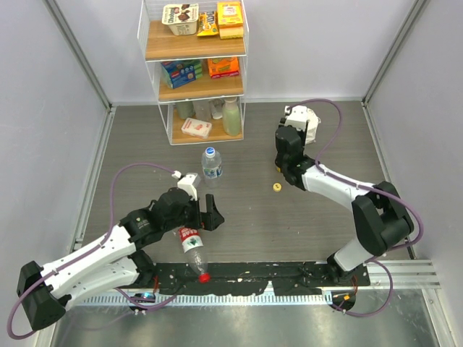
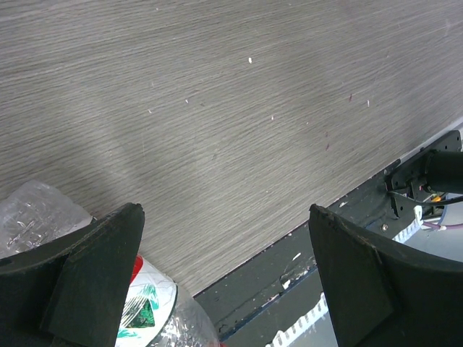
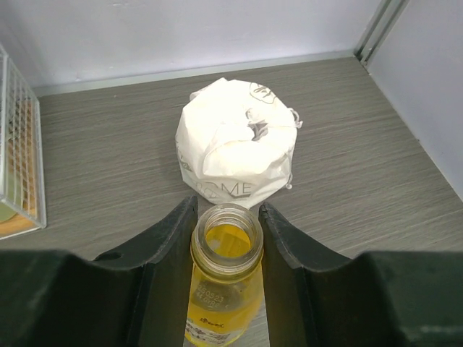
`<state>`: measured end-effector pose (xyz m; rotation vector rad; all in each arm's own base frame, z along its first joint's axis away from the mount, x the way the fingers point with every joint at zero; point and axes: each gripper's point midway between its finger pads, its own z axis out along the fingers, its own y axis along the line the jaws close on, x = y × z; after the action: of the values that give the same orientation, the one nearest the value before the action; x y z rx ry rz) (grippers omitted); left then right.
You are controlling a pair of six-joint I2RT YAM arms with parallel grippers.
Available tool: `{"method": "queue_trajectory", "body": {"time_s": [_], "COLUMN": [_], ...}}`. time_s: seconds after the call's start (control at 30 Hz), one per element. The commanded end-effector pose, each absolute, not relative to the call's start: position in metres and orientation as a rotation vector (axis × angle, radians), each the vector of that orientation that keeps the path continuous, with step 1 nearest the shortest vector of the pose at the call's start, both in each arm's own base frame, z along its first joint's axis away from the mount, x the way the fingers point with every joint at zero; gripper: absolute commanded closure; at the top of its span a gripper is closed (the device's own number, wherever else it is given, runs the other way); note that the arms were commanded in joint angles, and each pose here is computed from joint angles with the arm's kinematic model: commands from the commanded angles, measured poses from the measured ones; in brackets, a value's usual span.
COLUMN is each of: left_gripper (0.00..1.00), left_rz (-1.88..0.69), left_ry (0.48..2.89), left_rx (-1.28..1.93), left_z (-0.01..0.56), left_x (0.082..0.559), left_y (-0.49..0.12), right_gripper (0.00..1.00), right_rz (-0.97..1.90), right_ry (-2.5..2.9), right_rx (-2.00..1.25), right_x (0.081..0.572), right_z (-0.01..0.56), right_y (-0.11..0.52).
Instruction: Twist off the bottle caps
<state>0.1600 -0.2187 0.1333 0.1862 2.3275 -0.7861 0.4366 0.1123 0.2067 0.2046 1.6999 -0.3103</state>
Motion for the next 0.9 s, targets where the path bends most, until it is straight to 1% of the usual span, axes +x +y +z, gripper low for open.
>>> {"method": "queue_trajectory", "body": {"time_s": [0.0, 0.03, 0.07, 0.1, 0.13, 0.17, 0.2, 0.23, 0.57, 0.87], "left_gripper": [0.0, 0.0, 0.0, 0.0, 0.0, 0.0, 0.0, 0.0, 0.0, 0.0], "left_rz": [-0.831, -0.827, -0.822, -0.815, -0.816, -0.822, -0.824, -0.831, -0.819, -0.771], "left_ry": [2.279, 2.284, 2.284, 2.289, 2.29, 2.287, 2.286, 2.279, 2.282, 2.256], "left_rx": [0.179, 0.177, 0.175, 0.167, 0.161, 0.16, 0.154, 0.154, 0.114, 0.051], "left_z": [0.148, 0.146, 0.146, 0.144, 0.144, 0.146, 0.147, 0.15, 0.146, 0.145], "left_x": [0.165, 0.165, 0.166, 0.166, 0.166, 0.165, 0.166, 0.166, 0.164, 0.164], "left_y": [-0.226, -0.226, -0.225, -0.224, -0.224, -0.224, -0.224, -0.225, -0.218, -0.2], "right_gripper": [0.64, 0.62, 0.52, 0.49, 0.43, 0.39, 0.23, 0.17, 0.15, 0.13], "right_rz": [-0.177, -0.144, -0.117, -0.076, -0.039, -0.019, 0.0, 0.009, 0.225, 0.436], "right_ry": [1.757, 1.75, 1.748, 1.752, 1.758, 1.762, 1.764, 1.762, 1.684, 1.648], "right_rx": [0.177, 0.173, 0.168, 0.158, 0.138, 0.138, 0.136, 0.136, 0.102, 0.018], "right_x": [0.425, 0.422, 0.419, 0.418, 0.414, 0.413, 0.409, 0.406, 0.366, 0.331], "right_z": [0.202, 0.207, 0.211, 0.213, 0.218, 0.22, 0.225, 0.227, 0.283, 0.3], "right_y": [0.127, 0.129, 0.132, 0.136, 0.14, 0.142, 0.142, 0.142, 0.147, 0.162]}}
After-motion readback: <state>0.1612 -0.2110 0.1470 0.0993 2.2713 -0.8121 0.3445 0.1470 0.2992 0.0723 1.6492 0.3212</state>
